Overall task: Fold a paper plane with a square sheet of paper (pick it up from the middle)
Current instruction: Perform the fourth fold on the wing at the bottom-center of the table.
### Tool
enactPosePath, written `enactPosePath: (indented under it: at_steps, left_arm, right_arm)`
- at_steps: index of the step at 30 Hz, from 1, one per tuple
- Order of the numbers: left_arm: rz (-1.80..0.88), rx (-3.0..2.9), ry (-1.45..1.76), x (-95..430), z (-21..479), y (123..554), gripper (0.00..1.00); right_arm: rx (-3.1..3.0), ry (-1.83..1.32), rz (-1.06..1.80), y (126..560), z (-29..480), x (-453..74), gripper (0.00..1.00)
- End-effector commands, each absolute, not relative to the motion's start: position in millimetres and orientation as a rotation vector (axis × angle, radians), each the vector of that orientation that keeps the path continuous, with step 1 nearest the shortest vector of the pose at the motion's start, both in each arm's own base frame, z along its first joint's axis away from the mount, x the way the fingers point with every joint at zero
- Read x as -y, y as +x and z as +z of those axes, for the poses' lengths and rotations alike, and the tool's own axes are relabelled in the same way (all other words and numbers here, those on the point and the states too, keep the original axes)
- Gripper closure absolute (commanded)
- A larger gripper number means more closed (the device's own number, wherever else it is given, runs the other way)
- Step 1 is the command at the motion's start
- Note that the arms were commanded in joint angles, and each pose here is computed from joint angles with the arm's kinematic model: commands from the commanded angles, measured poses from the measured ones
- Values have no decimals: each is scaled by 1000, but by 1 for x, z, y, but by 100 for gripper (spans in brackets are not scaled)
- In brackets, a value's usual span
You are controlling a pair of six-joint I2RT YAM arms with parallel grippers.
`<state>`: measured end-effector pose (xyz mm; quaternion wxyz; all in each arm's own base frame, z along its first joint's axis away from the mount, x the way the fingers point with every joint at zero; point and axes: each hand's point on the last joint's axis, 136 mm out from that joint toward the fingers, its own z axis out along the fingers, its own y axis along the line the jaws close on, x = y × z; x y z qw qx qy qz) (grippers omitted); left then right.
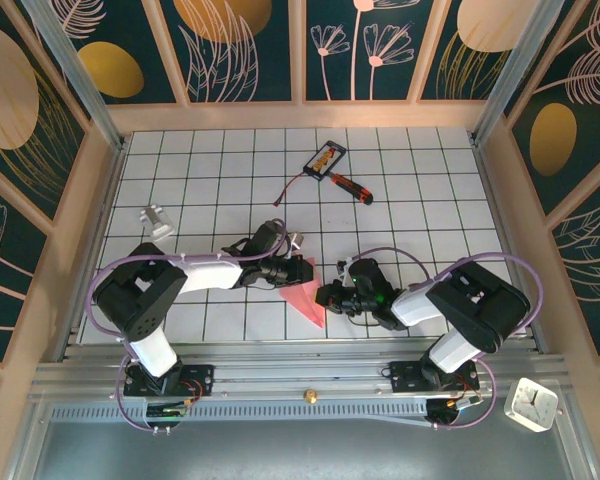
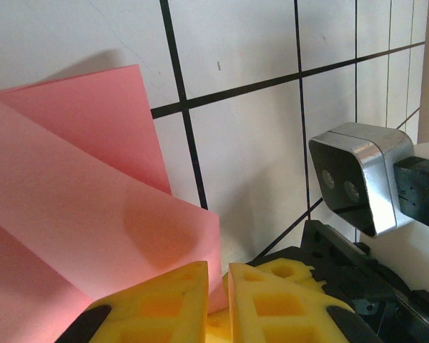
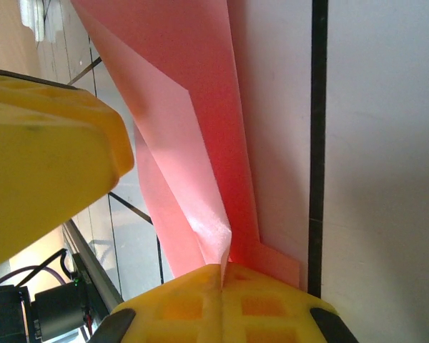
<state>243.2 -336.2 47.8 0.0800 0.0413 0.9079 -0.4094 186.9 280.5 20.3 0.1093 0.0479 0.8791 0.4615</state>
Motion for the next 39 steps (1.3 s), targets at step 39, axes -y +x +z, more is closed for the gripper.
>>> enactPosePath:
  at_steps: [39]
  left_arm:
    - [-944, -2830, 49, 295, 1, 252, 89]
  right_arm:
    - [-2709, 168, 1239, 177, -11, -267, 99]
